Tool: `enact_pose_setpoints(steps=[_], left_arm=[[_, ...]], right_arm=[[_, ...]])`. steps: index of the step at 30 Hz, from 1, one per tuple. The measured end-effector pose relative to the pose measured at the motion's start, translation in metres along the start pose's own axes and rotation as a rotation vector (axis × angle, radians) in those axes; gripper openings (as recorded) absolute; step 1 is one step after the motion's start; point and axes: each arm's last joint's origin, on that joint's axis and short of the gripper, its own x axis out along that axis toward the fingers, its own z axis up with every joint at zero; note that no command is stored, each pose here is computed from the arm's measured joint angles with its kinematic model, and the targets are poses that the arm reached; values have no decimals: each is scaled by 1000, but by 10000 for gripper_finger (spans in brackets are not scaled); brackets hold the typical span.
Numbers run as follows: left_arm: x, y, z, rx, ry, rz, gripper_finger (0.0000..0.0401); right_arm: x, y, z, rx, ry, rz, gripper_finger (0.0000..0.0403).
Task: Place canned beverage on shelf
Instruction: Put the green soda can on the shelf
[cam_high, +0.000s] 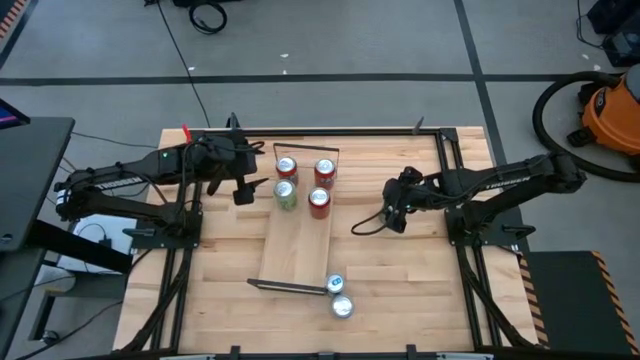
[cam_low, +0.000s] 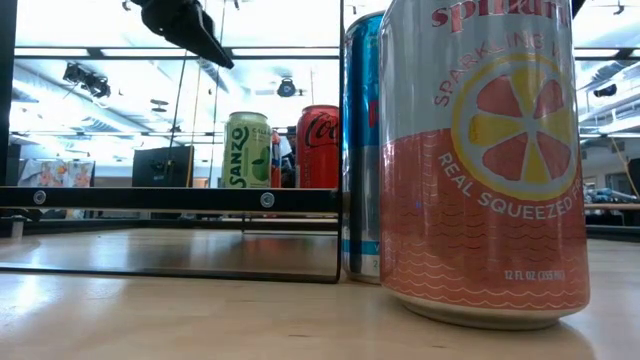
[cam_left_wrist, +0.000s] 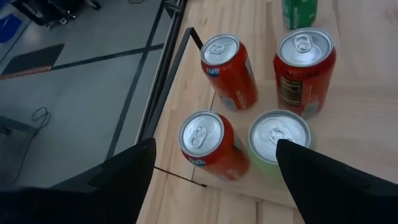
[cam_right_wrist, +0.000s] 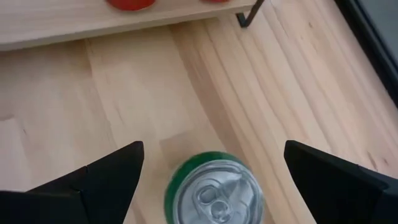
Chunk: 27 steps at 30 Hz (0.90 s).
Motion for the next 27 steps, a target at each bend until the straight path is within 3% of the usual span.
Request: enact_pose_setpoints(steps=[27], left_arm=[[0,1,4,25,-45,13,343]], right_arm=[[21,-7,-16,1,165,-13,400]])
